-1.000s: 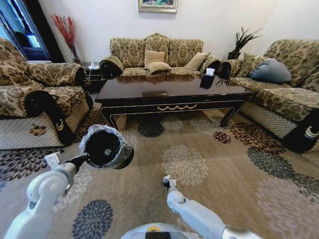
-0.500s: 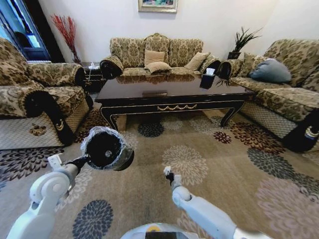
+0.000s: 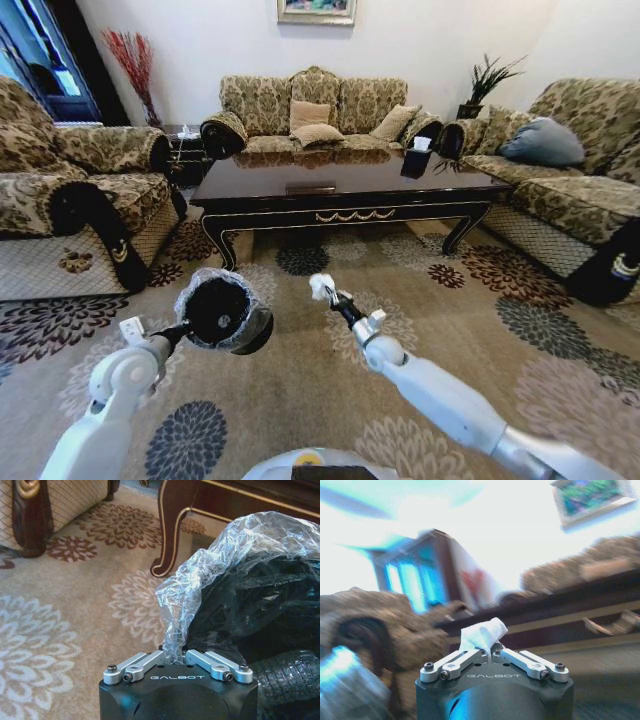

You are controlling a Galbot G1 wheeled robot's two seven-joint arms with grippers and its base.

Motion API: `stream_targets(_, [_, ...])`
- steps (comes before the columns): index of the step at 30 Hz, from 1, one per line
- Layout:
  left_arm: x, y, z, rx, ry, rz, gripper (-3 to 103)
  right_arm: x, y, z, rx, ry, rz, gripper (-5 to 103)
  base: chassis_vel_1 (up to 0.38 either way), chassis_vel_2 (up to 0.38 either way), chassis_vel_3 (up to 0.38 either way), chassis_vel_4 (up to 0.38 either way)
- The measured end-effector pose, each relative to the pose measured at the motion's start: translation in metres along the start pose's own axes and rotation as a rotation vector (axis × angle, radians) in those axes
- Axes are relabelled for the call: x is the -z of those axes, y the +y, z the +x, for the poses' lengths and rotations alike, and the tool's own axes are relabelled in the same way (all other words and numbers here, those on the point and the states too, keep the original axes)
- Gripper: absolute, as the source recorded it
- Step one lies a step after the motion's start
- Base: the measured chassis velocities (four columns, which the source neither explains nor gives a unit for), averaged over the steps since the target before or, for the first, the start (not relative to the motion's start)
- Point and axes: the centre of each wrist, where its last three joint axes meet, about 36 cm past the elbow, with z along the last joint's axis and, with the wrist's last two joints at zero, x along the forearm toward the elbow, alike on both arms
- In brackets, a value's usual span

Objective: Move to the front of the table and pick up the trash from the floor, then place it into the trash bin.

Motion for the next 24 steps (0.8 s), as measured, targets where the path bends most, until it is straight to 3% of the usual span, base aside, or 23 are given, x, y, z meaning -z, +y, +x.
stream_targets(5, [-0.011,-0.023,-0.025,-0.039,0.051,-0.05,1,0.008,0.01,-0.023,0.211,-0.024,0.001,0,0.0,0.0,0.0,0.0])
stream_targets(10, [-0.002,-0.041,-0.043,-0.072,0.052,-0.075,1,-0.001,0.017,-0.034,0.306,0.001,0.03,0,0.0,0.0,0.0,0.0])
stream_targets(24, [0.002,-0.069,-0.066,-0.133,0.073,-0.078,1,-0.005,0.019,-0.053,0.361,0.014,0.067,0,0.0,0.0,0.0,0.0])
